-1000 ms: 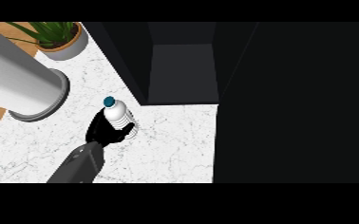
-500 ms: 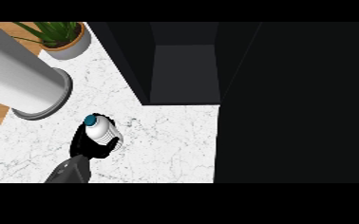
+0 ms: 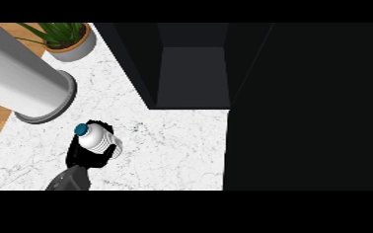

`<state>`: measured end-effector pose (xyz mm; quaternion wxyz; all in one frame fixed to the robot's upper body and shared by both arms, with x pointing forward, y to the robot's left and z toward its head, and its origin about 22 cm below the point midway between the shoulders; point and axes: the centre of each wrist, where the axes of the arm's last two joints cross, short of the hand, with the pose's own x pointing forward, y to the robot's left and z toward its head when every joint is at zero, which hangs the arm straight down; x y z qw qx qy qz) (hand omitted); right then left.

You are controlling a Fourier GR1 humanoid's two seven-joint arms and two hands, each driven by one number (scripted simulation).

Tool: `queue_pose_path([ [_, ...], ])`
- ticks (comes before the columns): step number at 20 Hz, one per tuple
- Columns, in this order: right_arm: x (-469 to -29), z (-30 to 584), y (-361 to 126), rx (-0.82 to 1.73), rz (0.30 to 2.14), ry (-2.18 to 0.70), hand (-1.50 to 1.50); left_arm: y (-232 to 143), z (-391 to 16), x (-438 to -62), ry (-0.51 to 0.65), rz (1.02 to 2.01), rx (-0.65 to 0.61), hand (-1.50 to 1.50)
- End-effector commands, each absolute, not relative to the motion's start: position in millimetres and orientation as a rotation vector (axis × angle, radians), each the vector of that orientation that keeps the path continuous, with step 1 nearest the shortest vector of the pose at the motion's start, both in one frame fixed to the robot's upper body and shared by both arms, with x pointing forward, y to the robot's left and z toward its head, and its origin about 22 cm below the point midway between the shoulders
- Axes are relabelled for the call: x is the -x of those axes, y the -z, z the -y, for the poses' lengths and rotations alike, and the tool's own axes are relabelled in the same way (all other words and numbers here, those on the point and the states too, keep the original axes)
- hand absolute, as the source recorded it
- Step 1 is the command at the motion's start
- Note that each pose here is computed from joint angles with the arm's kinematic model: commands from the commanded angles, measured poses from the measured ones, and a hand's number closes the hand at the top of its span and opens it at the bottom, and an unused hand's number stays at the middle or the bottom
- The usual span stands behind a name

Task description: Pick up the bottled water, place it into the cabinet and close the cabinet

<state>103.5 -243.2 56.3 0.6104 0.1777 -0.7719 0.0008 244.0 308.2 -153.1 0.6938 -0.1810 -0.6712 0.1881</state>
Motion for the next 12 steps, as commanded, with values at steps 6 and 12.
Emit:
queue_pose_path([
  [6, -108, 234, -52, -0.435, 1.778, -0.010, -1.50, 137, -283, -247, -0.383, 1.517, 0.517, 1.50],
  [12, -112, 239, -53, -0.436, 1.769, 0.021, -1.50, 85, -255, -262, -0.309, 1.547, 0.527, 1.50],
])
